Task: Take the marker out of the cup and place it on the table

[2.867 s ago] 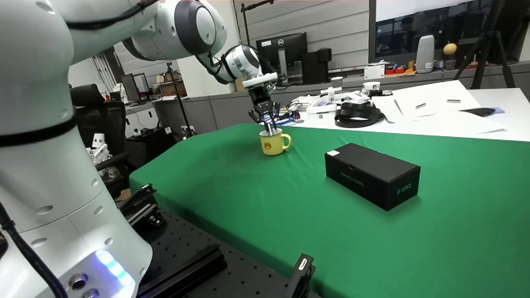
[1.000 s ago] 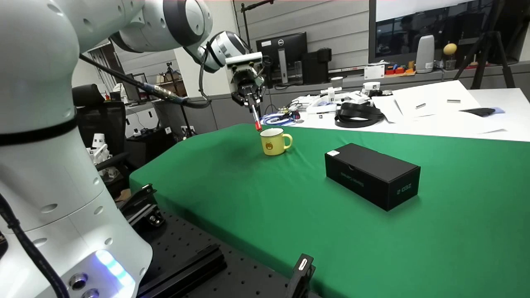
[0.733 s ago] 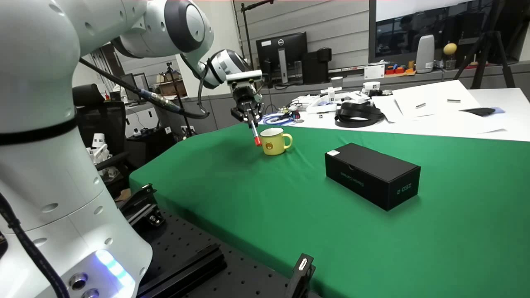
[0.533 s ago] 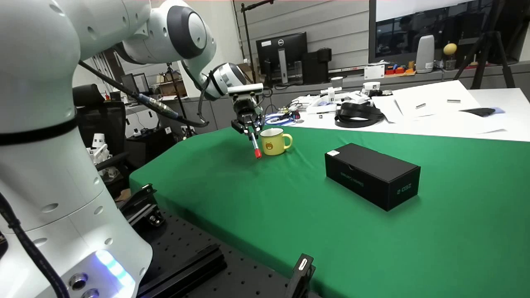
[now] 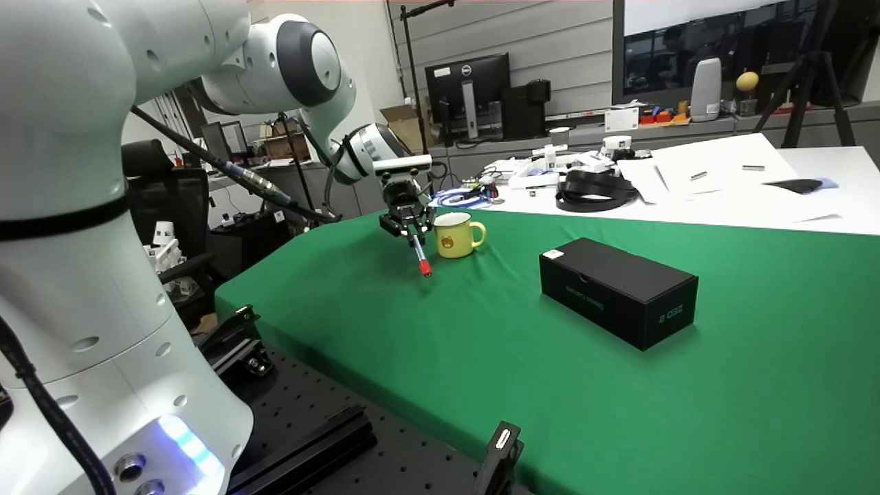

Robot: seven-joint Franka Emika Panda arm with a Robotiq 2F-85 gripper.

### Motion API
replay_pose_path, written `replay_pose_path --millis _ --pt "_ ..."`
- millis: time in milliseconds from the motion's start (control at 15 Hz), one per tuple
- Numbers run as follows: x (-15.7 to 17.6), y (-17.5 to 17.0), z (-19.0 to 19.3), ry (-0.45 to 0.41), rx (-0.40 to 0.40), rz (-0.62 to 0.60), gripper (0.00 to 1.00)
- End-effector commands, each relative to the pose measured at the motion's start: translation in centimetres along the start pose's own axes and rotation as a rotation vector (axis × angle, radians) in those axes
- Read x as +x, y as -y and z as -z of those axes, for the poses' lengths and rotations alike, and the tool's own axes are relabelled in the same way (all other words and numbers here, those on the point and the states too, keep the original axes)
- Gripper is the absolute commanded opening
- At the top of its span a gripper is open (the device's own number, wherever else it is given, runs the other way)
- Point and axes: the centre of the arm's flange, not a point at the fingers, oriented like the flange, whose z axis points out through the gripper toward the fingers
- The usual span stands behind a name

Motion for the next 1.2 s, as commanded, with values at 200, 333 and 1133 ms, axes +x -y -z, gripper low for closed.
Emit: replay_pose_path --millis 200,333,1133 --pt "-0.2 0.8 0.1 0.002 -0.039 -0.024 0.06" --pt "0.2 1.6 0.1 0.005 -0.050 -0.014 0.06" --pt "2.5 5.4 0.0 0.023 -0.113 0.036 0.49"
